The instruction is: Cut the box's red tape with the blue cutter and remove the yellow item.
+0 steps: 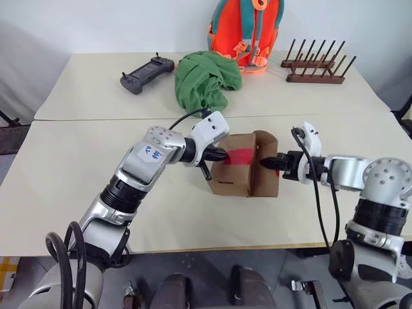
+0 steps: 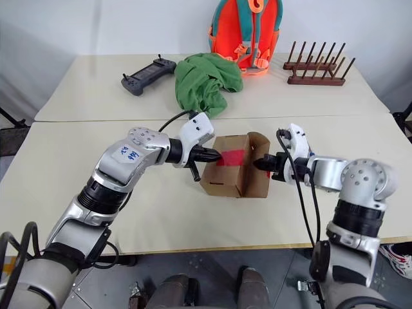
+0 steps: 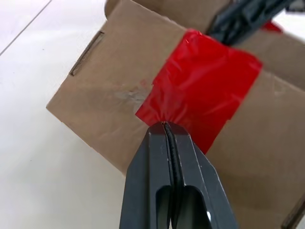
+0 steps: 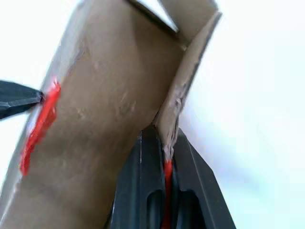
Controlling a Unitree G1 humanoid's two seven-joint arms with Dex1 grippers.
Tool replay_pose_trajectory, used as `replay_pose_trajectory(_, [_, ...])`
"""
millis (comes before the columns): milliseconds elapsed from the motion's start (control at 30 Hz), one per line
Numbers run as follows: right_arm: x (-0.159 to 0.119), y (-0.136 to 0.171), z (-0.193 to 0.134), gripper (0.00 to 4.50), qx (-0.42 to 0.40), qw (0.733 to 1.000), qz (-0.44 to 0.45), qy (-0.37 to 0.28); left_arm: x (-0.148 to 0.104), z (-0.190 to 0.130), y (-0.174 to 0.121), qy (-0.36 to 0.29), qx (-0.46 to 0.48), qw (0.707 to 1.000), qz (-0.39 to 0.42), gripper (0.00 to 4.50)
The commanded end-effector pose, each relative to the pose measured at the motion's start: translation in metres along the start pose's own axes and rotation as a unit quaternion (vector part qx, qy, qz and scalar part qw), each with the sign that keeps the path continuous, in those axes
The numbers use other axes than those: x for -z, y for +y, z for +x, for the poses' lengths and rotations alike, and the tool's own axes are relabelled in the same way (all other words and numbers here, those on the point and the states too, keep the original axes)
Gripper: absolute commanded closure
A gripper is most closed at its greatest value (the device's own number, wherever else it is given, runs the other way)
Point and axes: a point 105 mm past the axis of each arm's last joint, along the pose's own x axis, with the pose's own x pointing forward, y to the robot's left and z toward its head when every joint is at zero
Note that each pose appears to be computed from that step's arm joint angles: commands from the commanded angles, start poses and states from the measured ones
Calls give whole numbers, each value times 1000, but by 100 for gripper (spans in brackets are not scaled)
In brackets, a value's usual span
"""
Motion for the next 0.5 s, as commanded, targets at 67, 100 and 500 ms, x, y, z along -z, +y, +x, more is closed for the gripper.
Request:
replay_pose_trajectory(67, [-27, 18, -16, 445, -7, 999, -50, -6, -3, 9, -2, -4, 3, 1000, 4, 450])
replay_pose_trajectory(100, [-29, 20, -17, 445, -8, 998, -55, -2, -4, 10, -2, -6, 3, 1000, 4, 450])
replay_pose_trajectory(500, [-29, 31, -38, 445, 52, 978, -179, 98, -18, 19, -10, -42, 7, 999, -7, 450])
